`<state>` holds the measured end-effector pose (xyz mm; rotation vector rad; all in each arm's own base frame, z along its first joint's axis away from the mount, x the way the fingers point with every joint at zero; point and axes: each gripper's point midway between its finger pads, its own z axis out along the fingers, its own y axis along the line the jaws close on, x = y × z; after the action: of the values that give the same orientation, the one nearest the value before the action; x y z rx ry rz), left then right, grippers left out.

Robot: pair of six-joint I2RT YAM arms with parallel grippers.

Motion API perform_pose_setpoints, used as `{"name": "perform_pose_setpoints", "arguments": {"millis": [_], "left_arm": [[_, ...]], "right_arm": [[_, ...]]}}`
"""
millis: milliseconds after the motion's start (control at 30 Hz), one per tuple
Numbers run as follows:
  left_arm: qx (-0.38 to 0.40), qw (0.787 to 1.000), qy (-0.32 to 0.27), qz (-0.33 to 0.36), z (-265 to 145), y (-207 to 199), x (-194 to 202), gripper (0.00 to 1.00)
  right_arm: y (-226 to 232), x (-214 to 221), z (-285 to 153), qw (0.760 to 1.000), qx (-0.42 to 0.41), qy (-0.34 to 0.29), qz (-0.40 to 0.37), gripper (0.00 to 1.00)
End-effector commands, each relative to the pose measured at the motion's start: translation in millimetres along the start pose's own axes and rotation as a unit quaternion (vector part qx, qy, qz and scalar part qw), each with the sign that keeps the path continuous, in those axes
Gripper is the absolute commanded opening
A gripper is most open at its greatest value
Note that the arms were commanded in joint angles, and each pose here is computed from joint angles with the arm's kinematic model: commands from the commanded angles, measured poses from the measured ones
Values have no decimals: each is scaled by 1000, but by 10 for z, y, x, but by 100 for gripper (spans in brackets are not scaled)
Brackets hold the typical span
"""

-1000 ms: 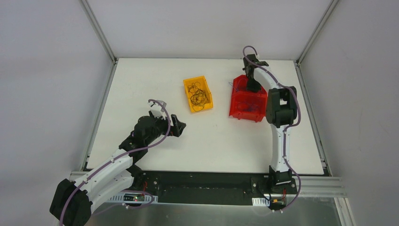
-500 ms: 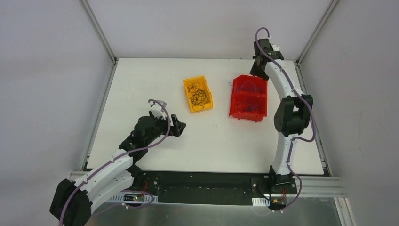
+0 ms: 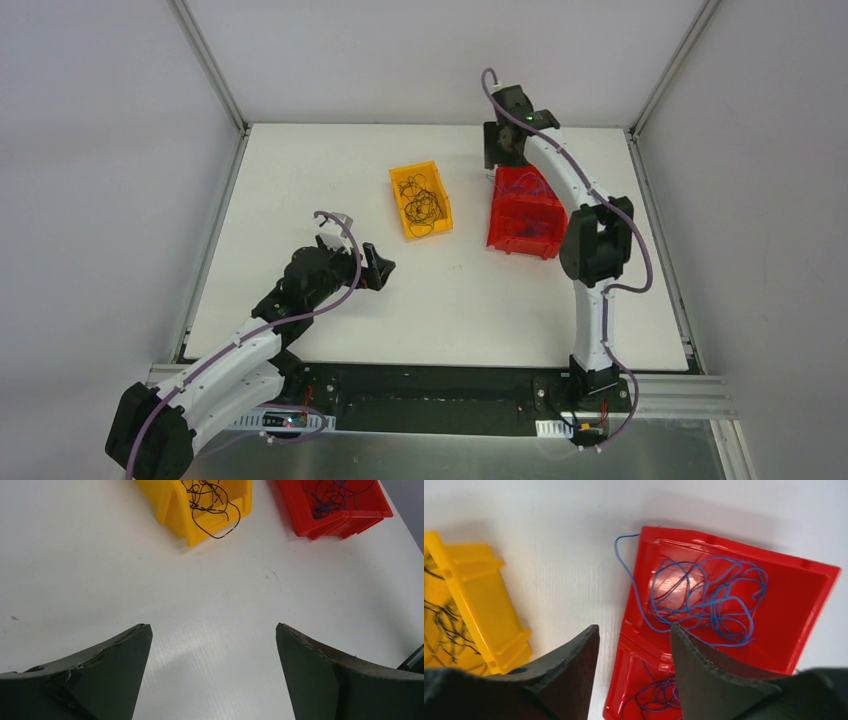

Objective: Untangle the cables

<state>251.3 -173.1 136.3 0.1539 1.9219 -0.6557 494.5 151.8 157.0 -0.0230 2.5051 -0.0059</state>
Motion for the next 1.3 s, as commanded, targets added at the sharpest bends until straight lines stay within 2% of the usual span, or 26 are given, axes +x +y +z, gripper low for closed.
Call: {"name": "perform_pose_setpoints", "arguments": {"millis": [0, 100, 200, 567, 700, 867, 933, 1000, 1067, 1100, 1200, 1267], "left_arm": [[11, 1000, -25, 9, -14, -69, -149, 99], [11, 1000, -25, 10, -11, -68, -148, 99], [9, 1000, -23, 11, -4, -60, -146, 99], [-1, 1000, -19, 16, 21, -19, -121, 99], [-5, 1000, -15, 17, 45, -2, -106, 99], [-5, 1000, -12, 18, 57, 0, -98, 99], [-5, 1000, -12, 18, 60, 0, -95, 99], [-5, 1000, -12, 19, 60, 0, -101, 99], [-6, 1000, -13, 18, 60, 1, -103, 99], [-6, 1000, -13, 19, 60, 2, -103, 99], [-6, 1000, -13, 19, 57, 2, -105, 99], [-5, 1000, -14, 19, 56, -2, -112, 99]], "right_arm": [[339, 79, 193, 982, 3, 0, -191, 57], [398, 86, 360, 968, 6, 4, -249, 55], [388, 57, 563, 953, 43, -11, -301, 55], [220, -35, 1020, 920, 128, -31, -369, 53], [258, 31, 1076, 921, 115, -25, -372, 41], [343, 28, 1048, 921, 104, -43, -373, 18], [346, 22, 1039, 921, 103, -44, -373, 18], [335, 27, 1038, 921, 105, -42, -373, 23], [321, 47, 1053, 920, 109, -39, -374, 23], [316, 65, 1067, 920, 110, -36, -375, 20], [325, 63, 1054, 923, 107, -38, -367, 2], [369, -4, 956, 931, 92, -53, -348, 0]]}}
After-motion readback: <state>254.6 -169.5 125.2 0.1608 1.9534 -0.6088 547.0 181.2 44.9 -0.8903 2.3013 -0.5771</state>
